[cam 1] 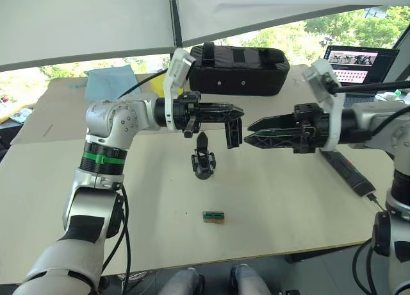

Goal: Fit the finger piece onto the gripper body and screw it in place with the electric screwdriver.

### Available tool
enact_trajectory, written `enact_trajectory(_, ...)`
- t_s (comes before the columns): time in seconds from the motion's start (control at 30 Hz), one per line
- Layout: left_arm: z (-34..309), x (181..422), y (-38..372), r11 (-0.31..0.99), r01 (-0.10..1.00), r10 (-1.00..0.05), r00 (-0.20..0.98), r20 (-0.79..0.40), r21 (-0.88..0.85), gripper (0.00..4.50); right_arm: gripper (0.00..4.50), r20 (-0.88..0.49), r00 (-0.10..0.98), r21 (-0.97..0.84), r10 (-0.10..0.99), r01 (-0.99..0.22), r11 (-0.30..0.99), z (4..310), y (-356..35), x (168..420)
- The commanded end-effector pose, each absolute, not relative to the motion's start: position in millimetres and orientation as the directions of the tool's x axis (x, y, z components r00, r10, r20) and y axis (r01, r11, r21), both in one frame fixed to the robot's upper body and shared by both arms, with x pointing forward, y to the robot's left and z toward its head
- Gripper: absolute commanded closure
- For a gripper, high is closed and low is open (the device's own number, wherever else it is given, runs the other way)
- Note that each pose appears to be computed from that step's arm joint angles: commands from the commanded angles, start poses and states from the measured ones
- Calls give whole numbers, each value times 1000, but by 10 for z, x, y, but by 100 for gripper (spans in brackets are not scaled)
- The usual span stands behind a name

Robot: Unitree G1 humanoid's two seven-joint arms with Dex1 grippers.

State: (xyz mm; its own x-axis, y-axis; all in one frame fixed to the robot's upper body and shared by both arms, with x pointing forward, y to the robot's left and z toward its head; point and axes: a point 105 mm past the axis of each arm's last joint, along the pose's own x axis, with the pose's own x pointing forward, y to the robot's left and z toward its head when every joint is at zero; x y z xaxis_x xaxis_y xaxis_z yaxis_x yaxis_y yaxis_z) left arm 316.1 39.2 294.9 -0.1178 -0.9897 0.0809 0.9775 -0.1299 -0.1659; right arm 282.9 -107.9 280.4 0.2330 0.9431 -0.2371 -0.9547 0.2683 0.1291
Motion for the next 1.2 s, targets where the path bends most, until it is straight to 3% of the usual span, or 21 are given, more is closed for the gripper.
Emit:
enact_trajectory(0.03, 3040, 3078, 415, -177, 976, -981, -165, 99, -129, 450, 168, -197, 231, 86, 953, -964, 251, 2934, -1053, 2865)
enact_trajectory(0.47, 3000, 3042, 400, -173, 977, -982, -160, 103, -125, 450, 168, -150, 121, 106, 981, -985, 138, 3018, -755, 2800)
enact_trajectory(0.73, 2997, 3026, 427, -180, 977, -981, -170, 93, -118, 450, 412, -181, 133, 63, 974, -987, 146, 2959, -762, 2833)
enact_trajectory(0.9, 2980, 2986, 467, -215, 963, -976, -203, 84, -164, 450, 412, -206, 136, 30, 969, -989, 145, 2913, -780, 2834)
enact_trajectory(1.0, 2929, 2956, 549, -224, 966, -974, -221, 43, -132, 323, 412, -205, 143, 19, 968, -989, 150, 2891, -779, 2848)
enact_trajectory(1.2, 2474, 3159, 972, -60, 998, -985, -55, -165, 27, 25, 412, -254, 228, -49, 940, -974, 223, 2660, -900, 2947)
